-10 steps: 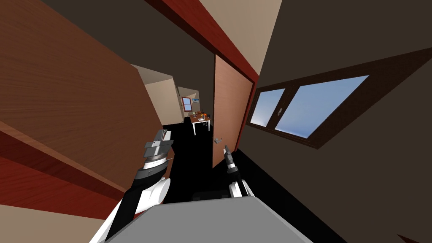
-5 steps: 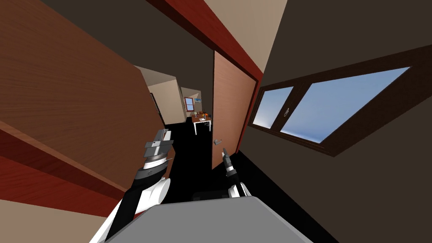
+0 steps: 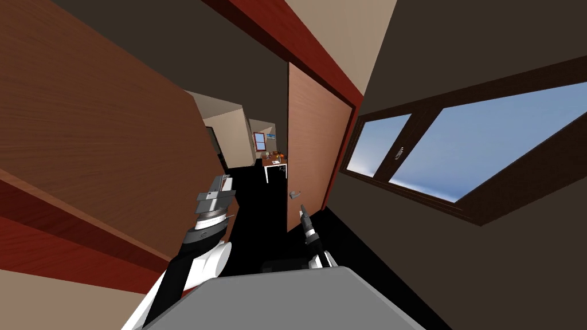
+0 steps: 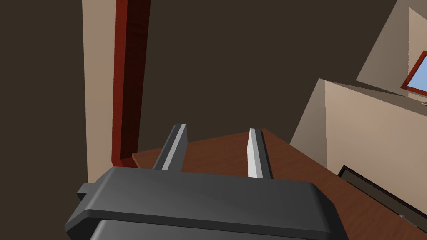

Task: Push the door open

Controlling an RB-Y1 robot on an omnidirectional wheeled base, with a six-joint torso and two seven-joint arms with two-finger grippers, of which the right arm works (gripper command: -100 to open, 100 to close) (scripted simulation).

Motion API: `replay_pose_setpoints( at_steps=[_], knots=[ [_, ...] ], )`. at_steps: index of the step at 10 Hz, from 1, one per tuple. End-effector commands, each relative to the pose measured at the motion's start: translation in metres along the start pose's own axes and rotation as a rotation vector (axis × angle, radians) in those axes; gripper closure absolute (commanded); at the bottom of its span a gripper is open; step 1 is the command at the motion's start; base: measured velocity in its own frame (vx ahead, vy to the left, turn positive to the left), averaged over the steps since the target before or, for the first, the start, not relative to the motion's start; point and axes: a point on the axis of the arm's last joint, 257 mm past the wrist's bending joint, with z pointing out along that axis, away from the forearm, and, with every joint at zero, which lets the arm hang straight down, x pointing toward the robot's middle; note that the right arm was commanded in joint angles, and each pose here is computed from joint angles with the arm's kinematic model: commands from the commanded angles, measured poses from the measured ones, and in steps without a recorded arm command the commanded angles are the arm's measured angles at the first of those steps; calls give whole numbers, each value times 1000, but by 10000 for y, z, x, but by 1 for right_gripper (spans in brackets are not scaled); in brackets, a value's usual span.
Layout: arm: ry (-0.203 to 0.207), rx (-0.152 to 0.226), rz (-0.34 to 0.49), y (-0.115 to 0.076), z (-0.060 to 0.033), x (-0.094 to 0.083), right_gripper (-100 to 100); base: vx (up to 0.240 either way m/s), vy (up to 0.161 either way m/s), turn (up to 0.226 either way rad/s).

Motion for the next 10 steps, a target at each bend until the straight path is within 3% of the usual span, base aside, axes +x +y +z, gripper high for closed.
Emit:
replay_pose_setpoints(
  at_steps=[1,7,10],
  knots=[
    [15,25,6,-140,-48,56,-100,87,-100,98],
    [52,83,20,-445,-165,216,-100,50,-74,61],
    [80,128,30,-665,-270,335,-100,94,-123,101]
  ],
)
